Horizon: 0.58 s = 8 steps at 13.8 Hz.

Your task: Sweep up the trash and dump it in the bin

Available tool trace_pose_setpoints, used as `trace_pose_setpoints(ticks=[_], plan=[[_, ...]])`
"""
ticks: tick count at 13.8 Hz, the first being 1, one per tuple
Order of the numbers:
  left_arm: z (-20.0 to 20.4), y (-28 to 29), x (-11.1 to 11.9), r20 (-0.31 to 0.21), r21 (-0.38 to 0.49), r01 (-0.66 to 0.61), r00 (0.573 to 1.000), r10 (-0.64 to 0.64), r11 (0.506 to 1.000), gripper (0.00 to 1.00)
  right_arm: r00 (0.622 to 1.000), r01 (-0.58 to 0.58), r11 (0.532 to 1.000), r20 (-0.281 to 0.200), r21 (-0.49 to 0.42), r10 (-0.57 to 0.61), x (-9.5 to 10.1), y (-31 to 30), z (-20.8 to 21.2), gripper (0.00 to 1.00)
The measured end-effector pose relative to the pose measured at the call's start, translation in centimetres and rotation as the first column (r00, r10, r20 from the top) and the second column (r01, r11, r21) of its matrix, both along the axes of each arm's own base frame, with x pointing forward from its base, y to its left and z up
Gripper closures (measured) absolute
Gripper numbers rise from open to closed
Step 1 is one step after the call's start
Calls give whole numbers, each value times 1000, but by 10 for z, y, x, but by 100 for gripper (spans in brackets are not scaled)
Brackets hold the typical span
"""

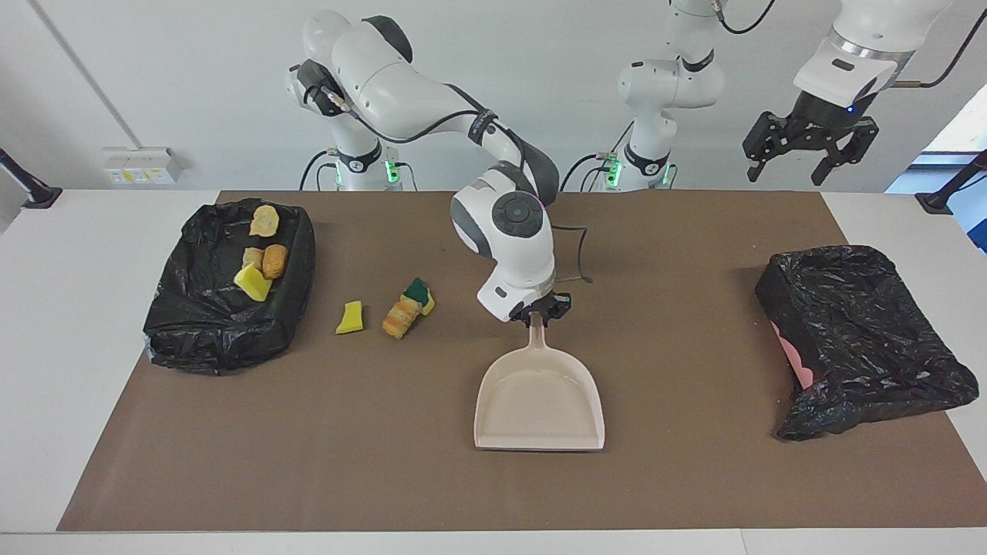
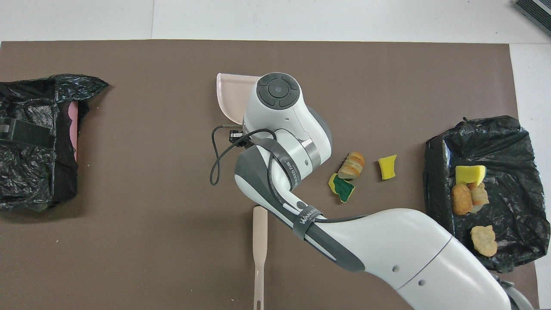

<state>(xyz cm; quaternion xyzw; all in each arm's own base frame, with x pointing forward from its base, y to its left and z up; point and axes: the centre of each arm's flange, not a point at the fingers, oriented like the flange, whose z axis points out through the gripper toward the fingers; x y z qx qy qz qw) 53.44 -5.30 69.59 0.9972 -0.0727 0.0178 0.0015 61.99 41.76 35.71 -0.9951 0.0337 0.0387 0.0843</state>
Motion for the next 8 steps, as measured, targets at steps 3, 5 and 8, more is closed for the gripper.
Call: trace_pose_setpoints(ticks=[3,5,8], plan=[[5,9,-2,6,-19,-18,1000,18,1000,0,1000,24,998,17,53,-25,4,3,2,63],[8,10,-6,9,-20,-18,1000,19,1000,0,1000,20,998,17,54,-21,3,5,2,42],[10,10,-9,4,-20,-18,1000,18,1000,0,999,14,998,34,57,-15,2,4,19,10]])
